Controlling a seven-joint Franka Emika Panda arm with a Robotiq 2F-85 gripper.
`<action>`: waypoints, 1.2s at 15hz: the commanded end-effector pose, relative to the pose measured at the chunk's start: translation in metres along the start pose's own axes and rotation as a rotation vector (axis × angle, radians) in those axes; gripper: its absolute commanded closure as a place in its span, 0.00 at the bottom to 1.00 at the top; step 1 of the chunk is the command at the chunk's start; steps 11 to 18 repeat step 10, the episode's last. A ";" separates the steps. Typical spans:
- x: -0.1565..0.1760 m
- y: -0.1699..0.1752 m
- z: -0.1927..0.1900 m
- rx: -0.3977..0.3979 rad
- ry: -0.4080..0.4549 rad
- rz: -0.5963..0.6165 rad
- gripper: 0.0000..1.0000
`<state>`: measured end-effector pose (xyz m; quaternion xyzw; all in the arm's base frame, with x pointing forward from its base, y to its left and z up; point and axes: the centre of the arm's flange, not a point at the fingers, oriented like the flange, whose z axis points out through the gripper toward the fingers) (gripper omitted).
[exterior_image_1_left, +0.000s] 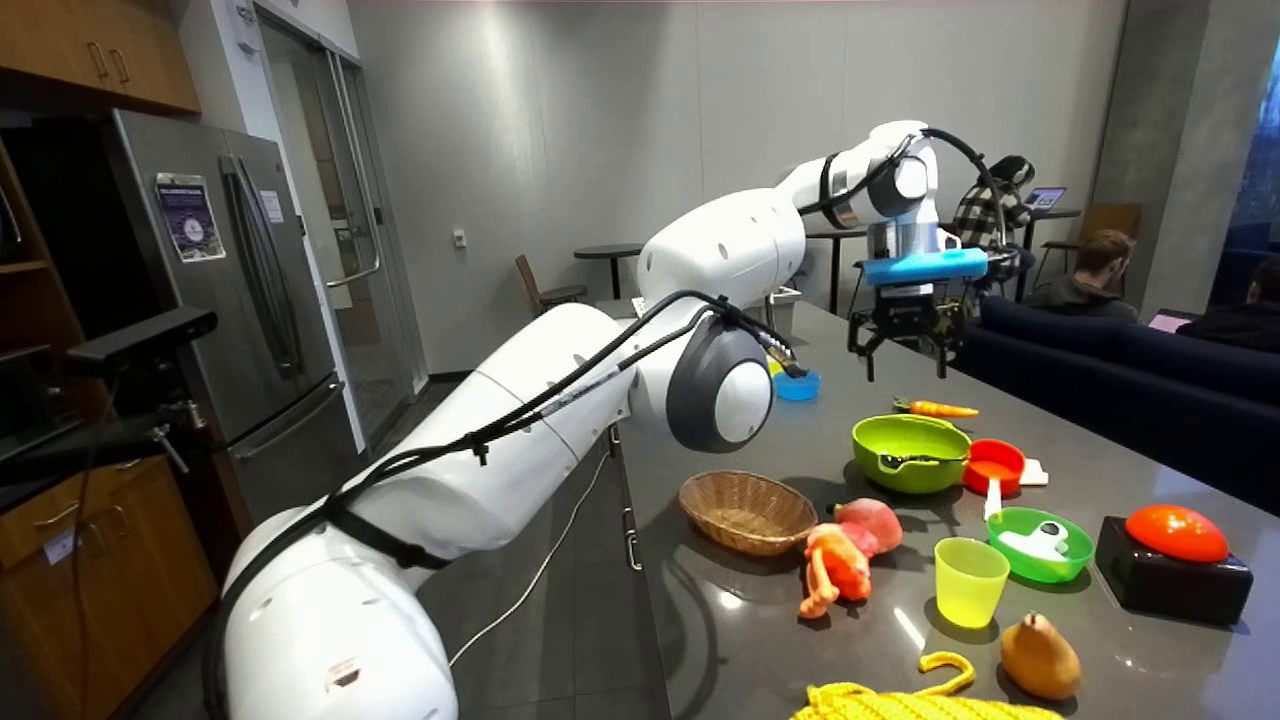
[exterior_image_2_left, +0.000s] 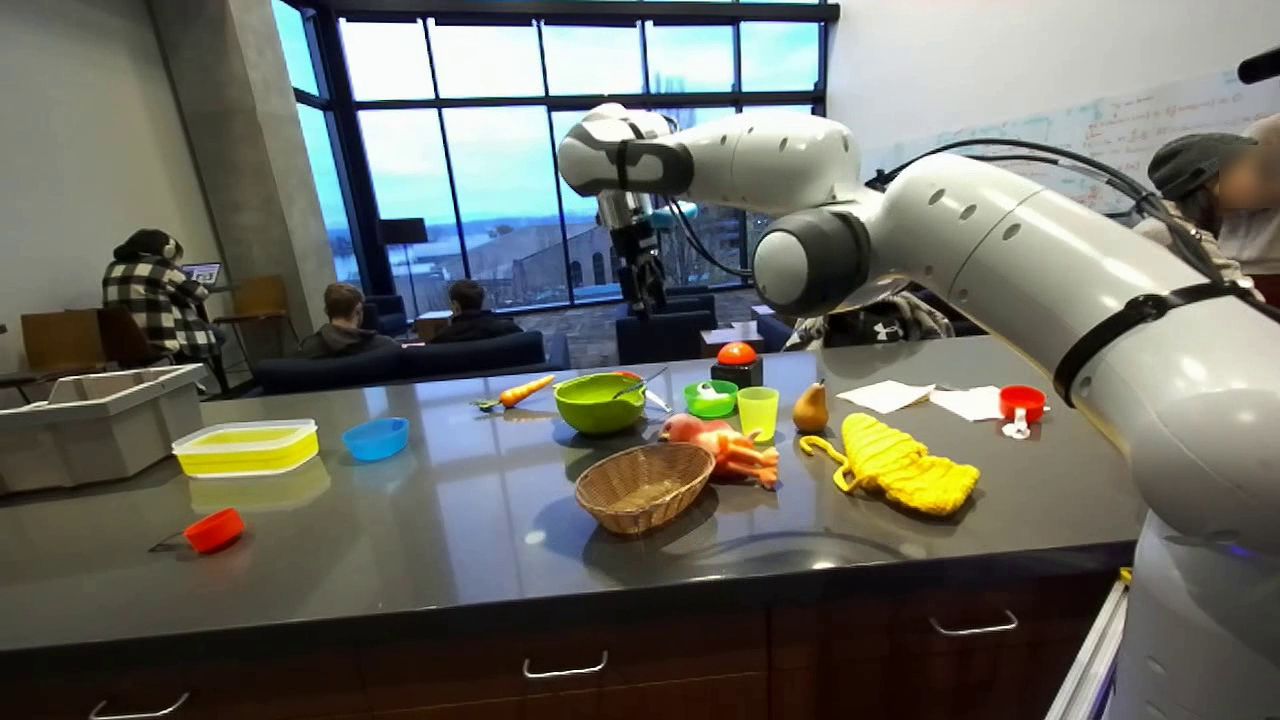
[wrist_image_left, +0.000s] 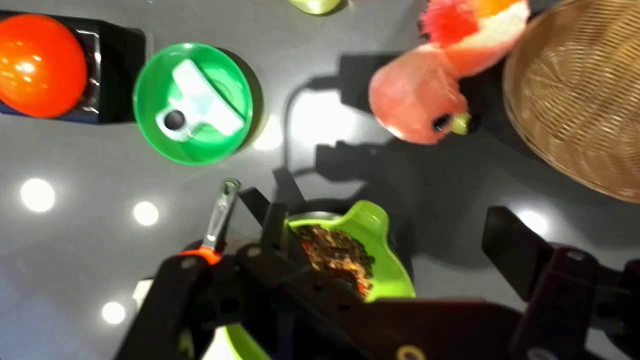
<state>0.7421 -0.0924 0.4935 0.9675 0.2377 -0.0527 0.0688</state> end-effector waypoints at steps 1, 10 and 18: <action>-0.041 -0.072 -0.001 0.182 0.078 -0.064 0.00; -0.050 -0.141 0.011 0.636 -0.017 -0.044 0.00; -0.050 -0.141 0.011 0.636 -0.017 -0.044 0.00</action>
